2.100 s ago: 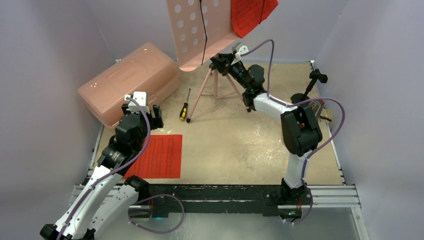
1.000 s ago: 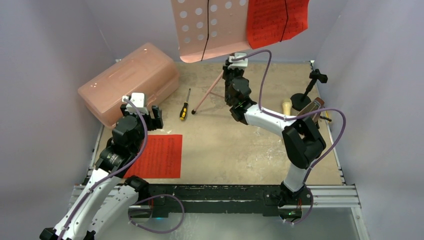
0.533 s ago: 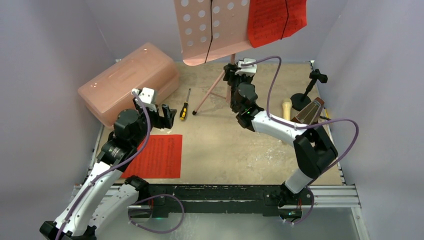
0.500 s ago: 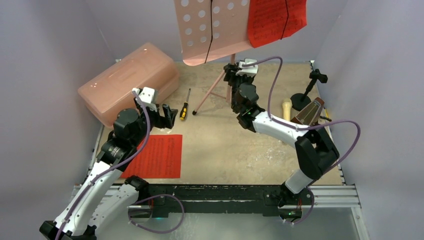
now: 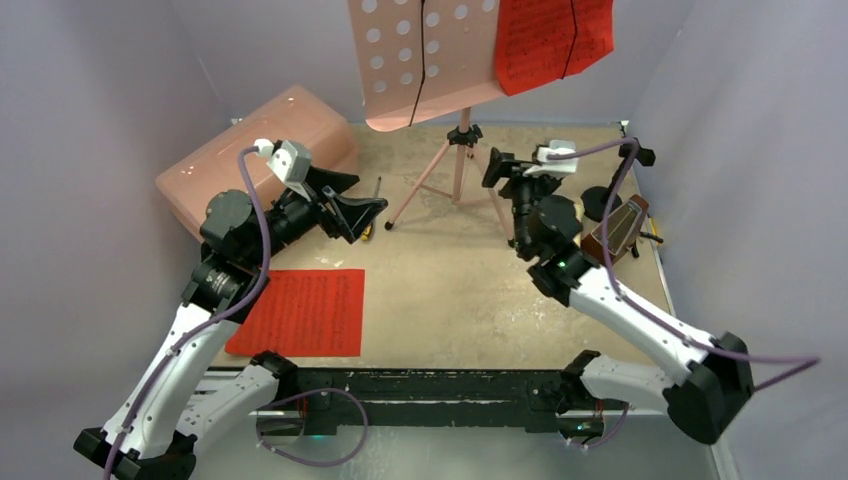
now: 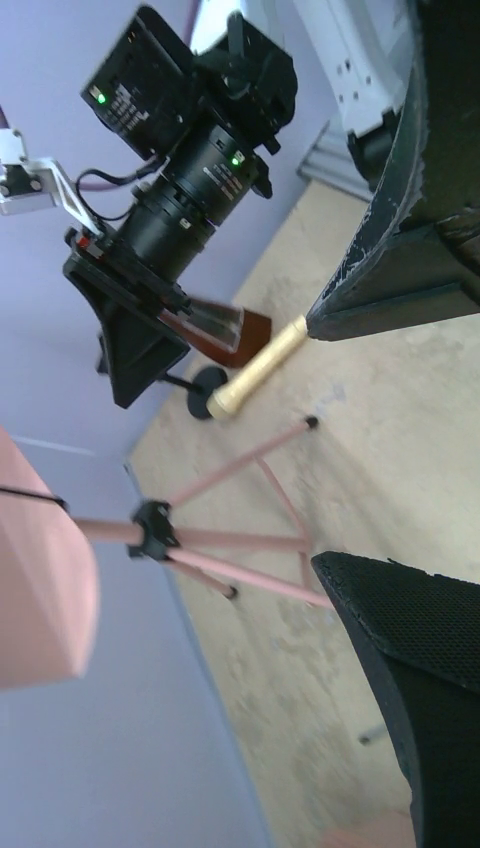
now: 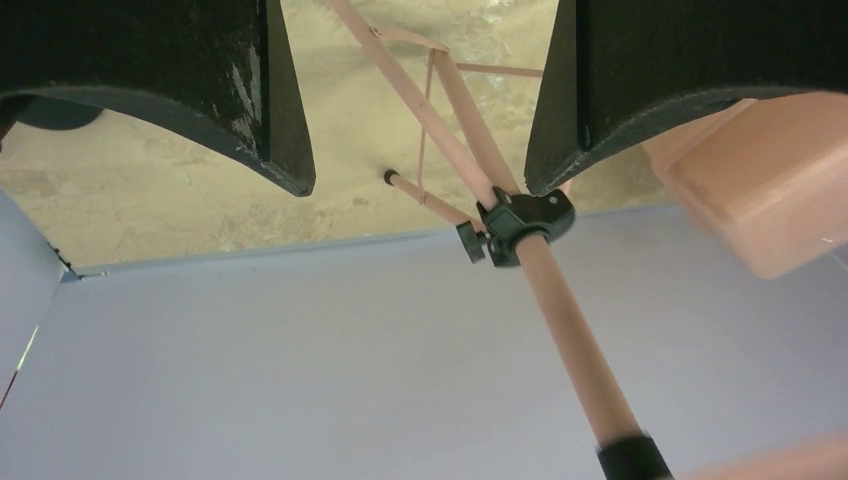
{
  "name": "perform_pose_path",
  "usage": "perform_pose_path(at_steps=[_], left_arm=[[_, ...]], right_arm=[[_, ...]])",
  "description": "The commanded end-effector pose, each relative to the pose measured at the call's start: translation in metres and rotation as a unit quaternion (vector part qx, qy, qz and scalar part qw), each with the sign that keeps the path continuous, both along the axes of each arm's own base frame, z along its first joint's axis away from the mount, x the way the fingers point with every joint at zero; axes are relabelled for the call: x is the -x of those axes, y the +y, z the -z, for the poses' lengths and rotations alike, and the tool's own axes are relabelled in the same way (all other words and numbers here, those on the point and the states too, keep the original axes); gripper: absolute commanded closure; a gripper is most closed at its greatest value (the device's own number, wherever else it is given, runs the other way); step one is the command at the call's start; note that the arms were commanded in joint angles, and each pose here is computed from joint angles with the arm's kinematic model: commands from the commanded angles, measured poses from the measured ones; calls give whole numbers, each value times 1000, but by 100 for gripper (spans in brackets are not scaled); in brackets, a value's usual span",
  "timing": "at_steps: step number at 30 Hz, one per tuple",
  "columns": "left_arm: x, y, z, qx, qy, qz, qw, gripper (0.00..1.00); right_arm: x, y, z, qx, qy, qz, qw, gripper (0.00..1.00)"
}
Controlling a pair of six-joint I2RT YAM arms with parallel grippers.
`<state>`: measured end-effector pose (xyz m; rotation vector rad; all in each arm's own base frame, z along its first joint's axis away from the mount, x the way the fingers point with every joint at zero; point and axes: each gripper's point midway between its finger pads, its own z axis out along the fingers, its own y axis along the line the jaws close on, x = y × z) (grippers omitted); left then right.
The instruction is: Pack up the instrument practice props
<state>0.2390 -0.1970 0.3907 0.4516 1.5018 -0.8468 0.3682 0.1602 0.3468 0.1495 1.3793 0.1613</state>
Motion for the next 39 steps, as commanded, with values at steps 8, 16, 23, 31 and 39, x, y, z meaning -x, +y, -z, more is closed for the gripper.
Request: perform_pose_path(at_steps=[8,16,23,31,39], left_arm=[[10,-46,-122,117,-58,100,986,25],[6,-125,-142,100,-23,108,989,25],[7,-170,-158,58,-49,12,997,25],[-37,-197,-149,22,-85,-106,991,21],[-76,-210,-151,9,-121,-190,974,22]], right_arm=[[55,-32,-80,17,-24,-35,999,20],[49,-53,-138,41,-49,7,998,20],[30,-78,-182,59,-73,7,996,22],[16,-78,-219,89,-114,-34,989,23],[-3,-84,-243,107,-141,-76,981,23]])
